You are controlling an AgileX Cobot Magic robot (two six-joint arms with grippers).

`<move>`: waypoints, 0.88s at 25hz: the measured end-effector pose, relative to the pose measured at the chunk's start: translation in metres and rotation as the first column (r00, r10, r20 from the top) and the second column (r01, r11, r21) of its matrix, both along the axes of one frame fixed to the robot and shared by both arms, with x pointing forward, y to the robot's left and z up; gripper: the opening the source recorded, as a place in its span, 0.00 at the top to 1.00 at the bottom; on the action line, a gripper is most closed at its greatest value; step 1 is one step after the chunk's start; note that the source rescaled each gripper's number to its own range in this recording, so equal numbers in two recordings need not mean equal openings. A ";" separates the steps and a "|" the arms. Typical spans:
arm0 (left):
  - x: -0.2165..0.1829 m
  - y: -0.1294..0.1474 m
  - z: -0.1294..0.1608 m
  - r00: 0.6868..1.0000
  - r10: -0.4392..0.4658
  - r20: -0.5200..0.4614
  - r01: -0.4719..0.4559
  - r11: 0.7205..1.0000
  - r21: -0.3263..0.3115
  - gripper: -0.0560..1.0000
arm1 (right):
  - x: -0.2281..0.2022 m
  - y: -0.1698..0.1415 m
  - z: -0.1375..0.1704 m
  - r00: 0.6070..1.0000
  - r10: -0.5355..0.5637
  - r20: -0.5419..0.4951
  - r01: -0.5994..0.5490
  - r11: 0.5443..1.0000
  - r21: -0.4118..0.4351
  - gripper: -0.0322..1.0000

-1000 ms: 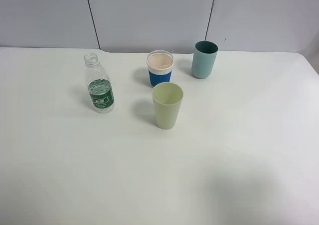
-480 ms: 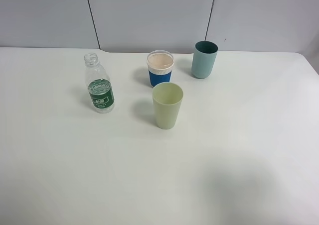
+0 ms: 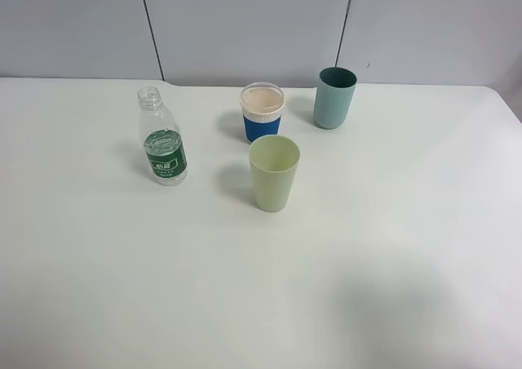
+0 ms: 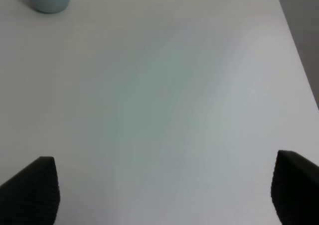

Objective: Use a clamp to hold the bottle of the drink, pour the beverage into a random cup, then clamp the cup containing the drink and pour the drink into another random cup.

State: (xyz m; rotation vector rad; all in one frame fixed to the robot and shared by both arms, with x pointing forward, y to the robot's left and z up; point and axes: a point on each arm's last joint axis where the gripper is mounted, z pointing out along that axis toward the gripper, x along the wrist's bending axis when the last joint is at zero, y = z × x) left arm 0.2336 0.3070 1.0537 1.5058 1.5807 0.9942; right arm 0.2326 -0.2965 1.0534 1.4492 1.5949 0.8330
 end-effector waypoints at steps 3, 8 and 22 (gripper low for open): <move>0.000 0.000 0.000 1.000 0.000 0.000 0.000 1.000 0.000 0.00 | 0.000 0.000 0.000 1.000 0.000 0.000 0.000 1.000 0.000 0.35; 0.000 0.000 0.000 1.000 0.000 0.000 0.000 1.000 0.000 0.00 | 0.000 0.000 0.000 1.000 0.000 0.000 0.000 1.000 0.000 0.35; 0.000 0.000 0.000 1.000 0.000 0.000 0.000 1.000 0.000 0.00 | 0.000 0.000 0.000 1.000 0.000 0.000 0.000 1.000 0.000 0.35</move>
